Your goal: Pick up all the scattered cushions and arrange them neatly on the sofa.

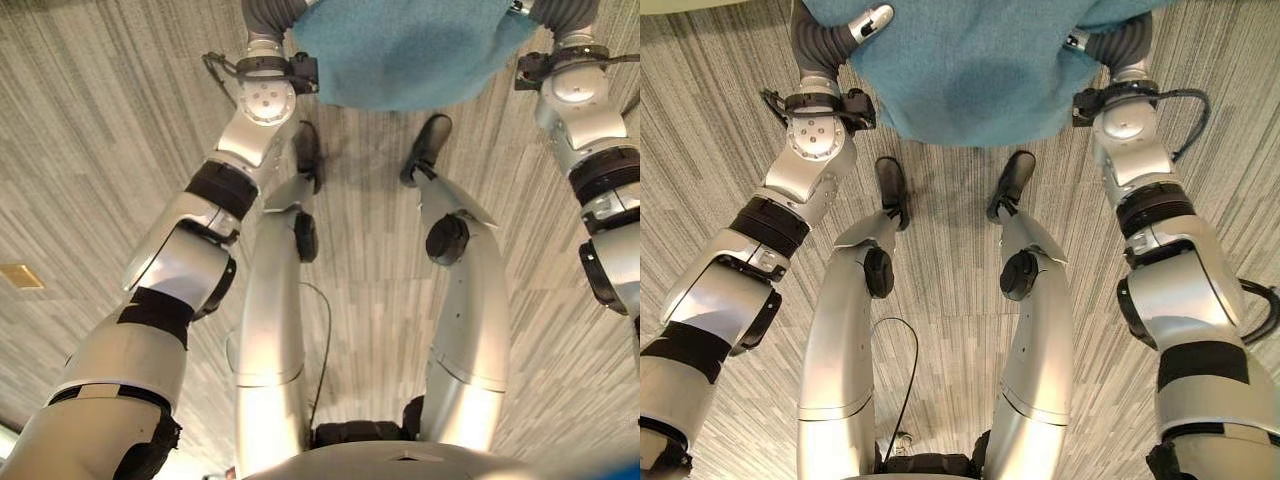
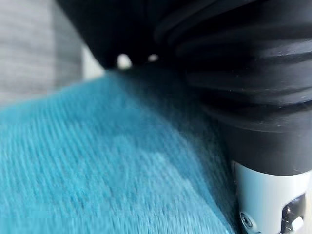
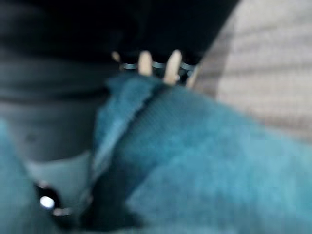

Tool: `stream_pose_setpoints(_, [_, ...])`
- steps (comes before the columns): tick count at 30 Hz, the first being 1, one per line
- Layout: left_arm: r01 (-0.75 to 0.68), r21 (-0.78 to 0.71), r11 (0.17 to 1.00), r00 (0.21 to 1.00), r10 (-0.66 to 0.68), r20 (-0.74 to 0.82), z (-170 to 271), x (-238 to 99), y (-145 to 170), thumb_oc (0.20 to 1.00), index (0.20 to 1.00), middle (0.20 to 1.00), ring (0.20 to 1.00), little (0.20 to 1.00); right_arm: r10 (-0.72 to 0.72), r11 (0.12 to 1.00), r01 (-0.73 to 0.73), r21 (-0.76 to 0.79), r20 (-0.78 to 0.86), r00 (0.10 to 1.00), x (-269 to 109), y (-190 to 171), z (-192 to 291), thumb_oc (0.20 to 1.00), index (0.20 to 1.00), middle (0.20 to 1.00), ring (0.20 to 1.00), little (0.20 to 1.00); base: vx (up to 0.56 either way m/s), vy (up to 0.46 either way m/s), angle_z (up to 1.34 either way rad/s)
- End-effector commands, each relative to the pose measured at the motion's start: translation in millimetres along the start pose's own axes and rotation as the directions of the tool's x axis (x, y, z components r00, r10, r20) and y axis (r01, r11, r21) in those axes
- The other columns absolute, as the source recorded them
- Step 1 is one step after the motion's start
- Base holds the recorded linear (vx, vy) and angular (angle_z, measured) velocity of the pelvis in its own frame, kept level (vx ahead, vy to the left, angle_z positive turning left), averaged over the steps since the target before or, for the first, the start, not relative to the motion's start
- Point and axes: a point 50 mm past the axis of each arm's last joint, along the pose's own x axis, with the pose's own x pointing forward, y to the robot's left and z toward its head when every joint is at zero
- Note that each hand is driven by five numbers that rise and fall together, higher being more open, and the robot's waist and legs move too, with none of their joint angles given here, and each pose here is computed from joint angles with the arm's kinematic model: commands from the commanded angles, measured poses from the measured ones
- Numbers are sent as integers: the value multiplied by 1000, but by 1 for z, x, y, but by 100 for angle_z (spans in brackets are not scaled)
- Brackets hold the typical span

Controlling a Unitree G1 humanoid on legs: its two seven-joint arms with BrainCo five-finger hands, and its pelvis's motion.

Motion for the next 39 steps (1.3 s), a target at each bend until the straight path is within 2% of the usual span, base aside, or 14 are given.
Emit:
stream_pose_setpoints(1, [105,-188,977,987,-79,138,40,0,-40,1000,1000,1000,1000,1000,333,924,-364,122,216,918,-25,98,50,1000,1000,1000,1000,1000,-7,31,-2])
stream_pose_setpoints(2, [106,-211,972,988,-79,135,40,-1,-42,1000,1000,1000,1000,1000,358,908,-395,137,231,904,-30,108,55,1000,1000,1000,1000,1000,-18,40,-4])
stream_pose_setpoints(3, [125,-265,956,986,-90,142,43,-5,-47,533,533,533,533,533,426,843,-486,228,266,864,-45,131,63,451,451,451,451,451,-22,53,-6])
stream_pose_setpoints(4, [138,-305,942,984,-96,151,44,-8,-48,200,200,200,200,200,458,800,-531,281,285,842,-54,141,65,200,200,200,200,200,-20,44,-6])
stream_pose_setpoints(8, [174,-347,922,977,-116,181,47,-14,-44,200,200,200,200,200,486,725,-584,365,331,809,-67,146,66,200,200,200,200,200,-2,7,-1])
stream_pose_setpoints(14, [187,-398,898,972,-109,210,46,-25,-36,200,200,200,200,200,428,701,-560,442,368,826,-72,125,60,200,200,200,200,200,-5,0,1])
stream_pose_setpoints(19, [174,-461,870,977,-94,192,32,-46,-24,200,200,200,200,200,384,725,-528,443,378,843,-78,99,46,200,200,200,200,200,-60,-26,-1])
stream_pose_setpoints(20, [179,-439,880,972,-91,214,31,-54,-14,200,200,200,200,200,345,729,-496,471,374,861,-82,85,37,200,200,200,200,200,-77,-71,-2])
stream_pose_setpoints(22, [180,-434,883,973,-96,209,26,-61,-10,200,200,200,200,200,335,737,-479,476,358,872,-85,80,29,200,200,200,200,200,-41,-43,7])
stream_pose_setpoints(25, [175,-428,886,980,-114,164,7,-87,8,200,200,200,200,200,284,780,-403,479,303,910,-104,61,1,200,200,200,200,200,-25,-71,12])
stream_pose_setpoints(29, [145,-407,902,989,-119,90,-15,-114,27,200,200,200,200,200,265,802,-349,484,235,935,-130,54,-24,200,200,200,200,200,56,-59,9])
stream_pose_setpoints(30, [145,-407,902,989,-119,87,-16,-114,27,200,200,200,200,200,266,803,-348,484,232,936,-131,55,-24,200,200,200,200,200,117,-55,12])
stream_pose_setpoints(34, [77,-453,888,990,-122,-72,-48,-155,42,200,200,200,200,200,307,821,-332,464,131,943,-168,57,-52,200,200,200,200,200,77,-47,5])
stream_pose_setpoints(39, [39,-472,881,973,-141,-183,-68,-179,44,200,200,200,200,200,355,813,-338,474,58,933,-190,66,-67,200,200,200,200,200,149,-51,11])
